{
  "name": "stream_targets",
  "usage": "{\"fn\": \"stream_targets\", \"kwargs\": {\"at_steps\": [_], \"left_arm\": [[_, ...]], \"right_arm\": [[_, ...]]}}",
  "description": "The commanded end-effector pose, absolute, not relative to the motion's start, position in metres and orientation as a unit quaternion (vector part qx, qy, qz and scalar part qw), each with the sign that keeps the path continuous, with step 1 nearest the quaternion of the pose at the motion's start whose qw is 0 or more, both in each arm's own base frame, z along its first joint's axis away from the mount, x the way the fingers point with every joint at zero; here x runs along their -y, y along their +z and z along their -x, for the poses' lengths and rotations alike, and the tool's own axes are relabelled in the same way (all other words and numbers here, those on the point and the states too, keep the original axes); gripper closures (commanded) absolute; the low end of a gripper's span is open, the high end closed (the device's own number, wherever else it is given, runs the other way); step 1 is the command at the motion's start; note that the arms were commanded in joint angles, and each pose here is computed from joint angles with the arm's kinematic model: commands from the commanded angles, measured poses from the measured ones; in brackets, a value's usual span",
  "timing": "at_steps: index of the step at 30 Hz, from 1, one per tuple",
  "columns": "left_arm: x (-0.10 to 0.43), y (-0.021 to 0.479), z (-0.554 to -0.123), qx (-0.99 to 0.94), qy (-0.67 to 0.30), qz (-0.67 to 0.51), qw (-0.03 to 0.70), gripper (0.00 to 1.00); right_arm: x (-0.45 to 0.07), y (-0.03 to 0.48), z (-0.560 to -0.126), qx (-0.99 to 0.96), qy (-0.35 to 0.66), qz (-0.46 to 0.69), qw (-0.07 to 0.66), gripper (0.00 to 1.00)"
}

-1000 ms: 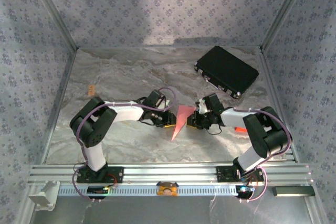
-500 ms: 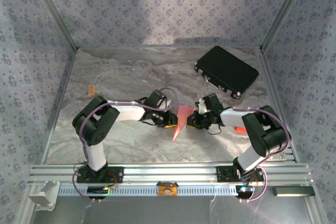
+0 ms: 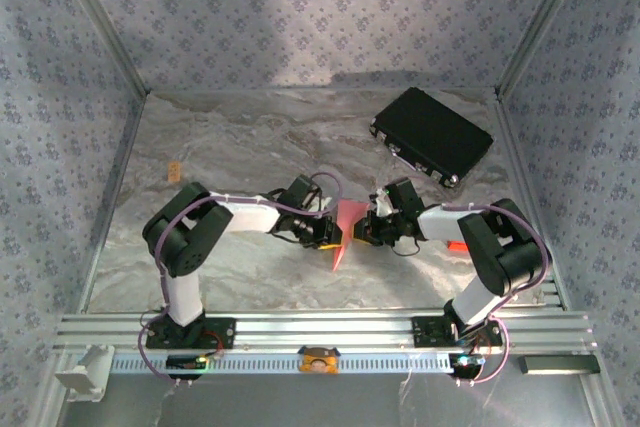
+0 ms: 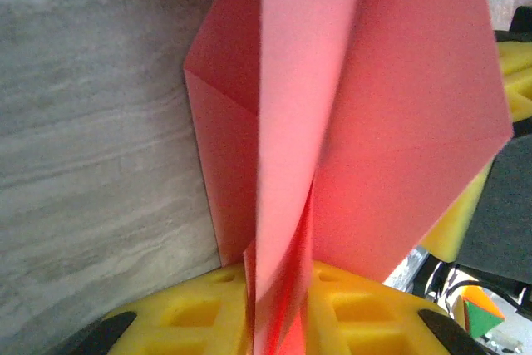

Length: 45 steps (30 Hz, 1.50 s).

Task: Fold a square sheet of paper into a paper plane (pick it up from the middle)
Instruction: Move the paper plane to the center of the table.

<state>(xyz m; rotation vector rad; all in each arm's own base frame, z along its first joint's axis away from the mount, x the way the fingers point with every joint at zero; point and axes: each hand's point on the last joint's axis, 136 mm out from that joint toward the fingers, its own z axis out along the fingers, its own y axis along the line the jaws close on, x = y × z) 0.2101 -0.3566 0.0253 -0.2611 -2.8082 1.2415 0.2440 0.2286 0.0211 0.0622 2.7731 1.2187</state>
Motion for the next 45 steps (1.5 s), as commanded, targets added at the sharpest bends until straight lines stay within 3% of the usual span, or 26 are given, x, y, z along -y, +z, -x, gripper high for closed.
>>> {"fn": "stream_targets", "kwargs": {"at_steps": [1,11,16,22,33,45], "left_arm": [[0.365,0.024,-0.206,0.905,0.414,0.097,0.036,0.8],[0.358,0.043,-0.217,0.912,0.399,0.089,-0.016,0.95],[0.334,0.051,-0.231,0.944,0.314,0.07,-0.076,0.98],[0.305,0.055,-0.24,0.975,0.175,0.063,-0.119,0.98],[0.285,0.055,-0.242,0.986,0.099,0.048,-0.124,0.99],[0.287,0.043,-0.238,0.988,0.098,0.051,-0.108,0.94]], "right_arm": [[-0.23,0.016,-0.238,-0.913,0.406,-0.026,0.042,0.88],[-0.221,0.021,-0.243,-0.916,0.395,-0.036,0.06,0.87],[-0.206,0.029,-0.248,-0.924,0.368,-0.047,0.092,0.87],[-0.2,0.03,-0.25,-0.927,0.356,-0.057,0.103,0.86],[-0.208,0.038,-0.252,-0.919,0.375,-0.055,0.105,0.85],[-0.224,0.057,-0.252,-0.908,0.398,-0.018,0.129,0.83]]}}
